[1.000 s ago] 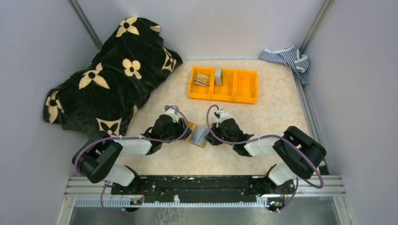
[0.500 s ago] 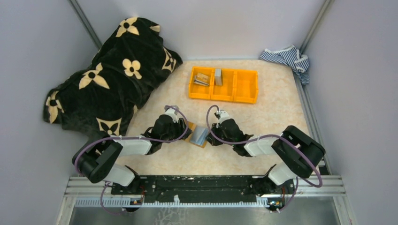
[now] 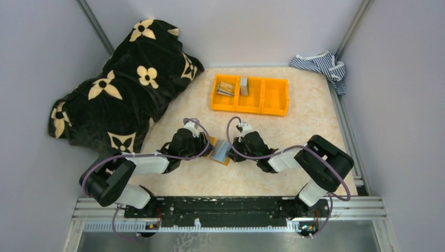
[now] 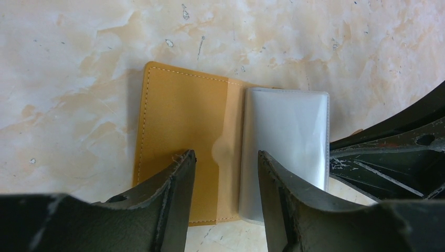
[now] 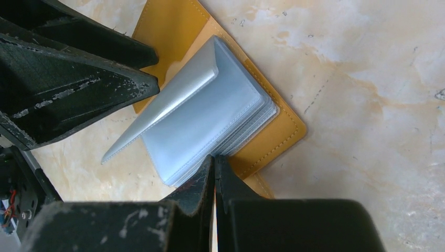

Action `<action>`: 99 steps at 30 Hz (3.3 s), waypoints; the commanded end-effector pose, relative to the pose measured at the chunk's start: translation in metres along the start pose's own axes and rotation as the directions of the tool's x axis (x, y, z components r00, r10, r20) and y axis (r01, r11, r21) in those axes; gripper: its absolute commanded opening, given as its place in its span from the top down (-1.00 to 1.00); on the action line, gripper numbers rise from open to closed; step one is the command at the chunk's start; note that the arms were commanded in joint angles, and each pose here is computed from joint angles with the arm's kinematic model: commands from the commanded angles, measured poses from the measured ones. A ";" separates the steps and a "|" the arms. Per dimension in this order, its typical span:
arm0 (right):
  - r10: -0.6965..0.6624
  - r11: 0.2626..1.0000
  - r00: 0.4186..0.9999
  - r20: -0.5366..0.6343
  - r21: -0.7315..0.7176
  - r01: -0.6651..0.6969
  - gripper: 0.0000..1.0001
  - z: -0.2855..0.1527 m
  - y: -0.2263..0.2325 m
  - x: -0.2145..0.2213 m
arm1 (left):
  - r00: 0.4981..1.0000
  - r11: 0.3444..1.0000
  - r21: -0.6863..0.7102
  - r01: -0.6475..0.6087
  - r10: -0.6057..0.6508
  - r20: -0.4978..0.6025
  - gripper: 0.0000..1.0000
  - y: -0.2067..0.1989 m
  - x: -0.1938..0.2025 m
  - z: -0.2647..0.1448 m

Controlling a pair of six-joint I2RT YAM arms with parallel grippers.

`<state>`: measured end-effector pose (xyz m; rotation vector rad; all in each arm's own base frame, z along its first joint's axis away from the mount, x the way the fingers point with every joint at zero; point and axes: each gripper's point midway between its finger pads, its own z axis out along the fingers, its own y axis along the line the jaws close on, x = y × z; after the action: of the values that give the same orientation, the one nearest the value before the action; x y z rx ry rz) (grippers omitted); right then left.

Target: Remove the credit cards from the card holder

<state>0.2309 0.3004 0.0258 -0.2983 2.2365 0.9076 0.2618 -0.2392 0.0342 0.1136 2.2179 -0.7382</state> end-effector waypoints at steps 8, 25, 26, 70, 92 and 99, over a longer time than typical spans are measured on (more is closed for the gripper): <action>-0.032 0.994 0.997 0.077 -0.102 0.040 1.00 0.017 0.038 -0.043 | 0.990 1.000 -0.010 0.008 -0.009 -0.138 -0.07 0.010 0.041 -0.007; -0.033 0.989 0.998 0.061 -0.142 0.041 1.00 0.037 0.049 -0.045 | 0.993 1.000 0.005 0.020 -0.019 -0.119 -0.06 0.007 0.039 -0.017; -0.034 0.990 0.997 0.062 -0.138 0.042 1.00 0.037 0.048 -0.045 | 0.993 1.000 0.002 0.018 -0.018 -0.116 -0.06 0.007 0.038 -0.018; -0.006 0.995 1.000 -0.003 -0.097 0.006 1.00 0.039 0.020 -0.017 | 0.998 0.981 -0.192 0.018 -0.031 -0.063 -0.06 0.050 0.045 -0.053; -0.040 0.985 0.999 0.003 -0.168 0.040 1.00 0.059 0.056 -0.031 | 0.997 0.986 -0.164 0.008 -0.021 -0.077 -0.05 0.048 0.050 -0.051; -0.047 0.979 0.999 -0.004 -0.198 0.045 1.00 0.061 0.070 -0.029 | 0.997 0.987 -0.160 0.004 -0.017 -0.078 -0.05 0.048 0.050 -0.050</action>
<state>0.2753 0.3571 0.0307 -0.3382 2.1926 0.9632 0.2349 -0.1828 0.0308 -0.0007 2.2225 -0.5607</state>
